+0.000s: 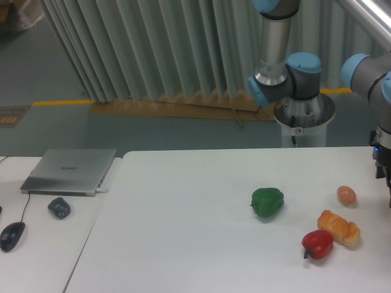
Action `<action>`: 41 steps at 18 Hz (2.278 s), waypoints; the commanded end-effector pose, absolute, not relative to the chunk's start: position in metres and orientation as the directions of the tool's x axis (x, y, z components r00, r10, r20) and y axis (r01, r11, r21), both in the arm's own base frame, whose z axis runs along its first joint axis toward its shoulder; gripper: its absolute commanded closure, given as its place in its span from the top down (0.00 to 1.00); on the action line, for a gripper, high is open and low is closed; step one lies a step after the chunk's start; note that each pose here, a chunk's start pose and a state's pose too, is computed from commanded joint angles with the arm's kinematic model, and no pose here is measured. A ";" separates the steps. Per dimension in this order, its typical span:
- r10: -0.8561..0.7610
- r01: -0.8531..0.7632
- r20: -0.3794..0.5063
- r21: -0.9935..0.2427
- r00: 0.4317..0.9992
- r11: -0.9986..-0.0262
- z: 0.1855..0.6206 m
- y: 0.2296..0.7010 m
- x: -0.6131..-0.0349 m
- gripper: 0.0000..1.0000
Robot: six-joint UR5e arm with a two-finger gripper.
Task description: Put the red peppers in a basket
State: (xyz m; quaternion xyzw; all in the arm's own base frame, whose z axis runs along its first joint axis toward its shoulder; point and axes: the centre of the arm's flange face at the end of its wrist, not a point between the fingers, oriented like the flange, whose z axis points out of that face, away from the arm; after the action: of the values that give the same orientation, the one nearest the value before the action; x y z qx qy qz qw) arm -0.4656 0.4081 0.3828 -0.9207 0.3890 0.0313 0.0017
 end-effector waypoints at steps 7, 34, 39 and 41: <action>-0.701 -0.701 -0.057 0.019 0.711 -0.713 0.381 0.409 -0.465 1.00; -0.226 -0.235 -0.078 -0.137 0.971 -0.962 0.345 0.542 -0.349 1.00; -0.014 -0.018 -0.030 -0.124 0.999 -0.992 0.324 0.537 -0.344 1.00; 0.057 0.053 -0.030 -0.109 0.998 -0.993 0.310 0.538 -0.347 1.00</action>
State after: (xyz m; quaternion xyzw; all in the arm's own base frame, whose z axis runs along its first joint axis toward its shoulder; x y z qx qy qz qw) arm -0.3474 0.5376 0.3096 -0.9980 -0.0276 0.0167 0.0541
